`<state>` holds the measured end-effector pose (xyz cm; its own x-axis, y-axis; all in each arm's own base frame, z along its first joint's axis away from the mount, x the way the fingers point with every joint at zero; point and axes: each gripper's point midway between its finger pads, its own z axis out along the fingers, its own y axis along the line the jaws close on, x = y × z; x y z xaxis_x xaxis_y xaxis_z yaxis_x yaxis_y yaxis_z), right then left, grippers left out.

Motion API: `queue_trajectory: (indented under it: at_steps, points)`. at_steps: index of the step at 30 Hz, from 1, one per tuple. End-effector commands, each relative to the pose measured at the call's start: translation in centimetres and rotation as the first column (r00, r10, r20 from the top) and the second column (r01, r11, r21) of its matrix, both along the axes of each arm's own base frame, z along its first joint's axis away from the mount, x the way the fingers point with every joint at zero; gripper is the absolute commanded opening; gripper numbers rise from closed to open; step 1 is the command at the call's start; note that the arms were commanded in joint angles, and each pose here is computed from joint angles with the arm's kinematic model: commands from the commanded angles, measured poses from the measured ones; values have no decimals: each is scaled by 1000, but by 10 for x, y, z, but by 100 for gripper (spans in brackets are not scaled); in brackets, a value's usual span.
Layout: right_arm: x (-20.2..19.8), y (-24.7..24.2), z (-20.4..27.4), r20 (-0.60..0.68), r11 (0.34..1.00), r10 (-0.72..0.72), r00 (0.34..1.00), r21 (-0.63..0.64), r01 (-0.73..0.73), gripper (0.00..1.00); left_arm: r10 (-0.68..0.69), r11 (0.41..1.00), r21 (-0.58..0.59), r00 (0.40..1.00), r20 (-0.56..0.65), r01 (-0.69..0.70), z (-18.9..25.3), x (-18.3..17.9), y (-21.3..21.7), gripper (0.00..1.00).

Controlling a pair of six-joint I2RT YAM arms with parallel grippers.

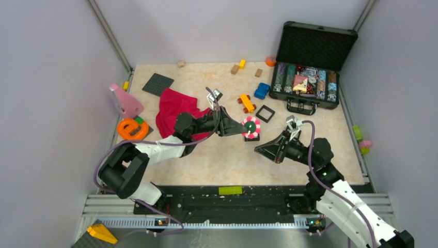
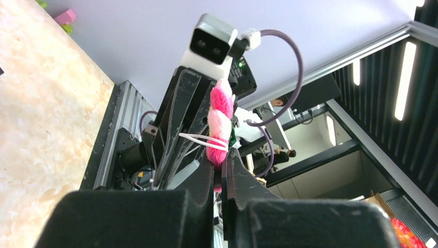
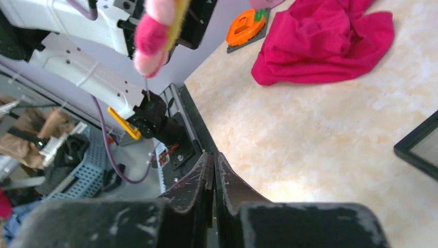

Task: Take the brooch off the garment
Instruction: Close the brooch.

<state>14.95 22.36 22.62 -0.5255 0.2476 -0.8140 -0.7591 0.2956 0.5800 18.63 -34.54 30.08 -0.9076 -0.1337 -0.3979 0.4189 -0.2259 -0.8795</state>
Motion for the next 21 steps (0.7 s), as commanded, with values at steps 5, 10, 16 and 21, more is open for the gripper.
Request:
queue_trajectory:
  at_steps: [5, 10, 16, 21]
  points:
    - [21, 8, 25, 17, 981, -153, 988, 127, 150, 0, 77, 995, -72, 996, 39, -74, 14, 8, 5, 0]
    - [23, 14, 33, 17, 975, -161, 987, 157, 156, 0, 98, 994, -53, 995, 31, -97, 6, 14, 2, 0]
    - [27, 19, 42, 22, 971, -163, 986, 178, 157, 0, 107, 994, -35, 994, 32, -106, 0, 18, -2, 0]
    - [26, 27, 48, 17, 973, -139, 990, 189, 133, 0, 113, 993, -13, 993, 30, -113, -9, 22, -6, 0]
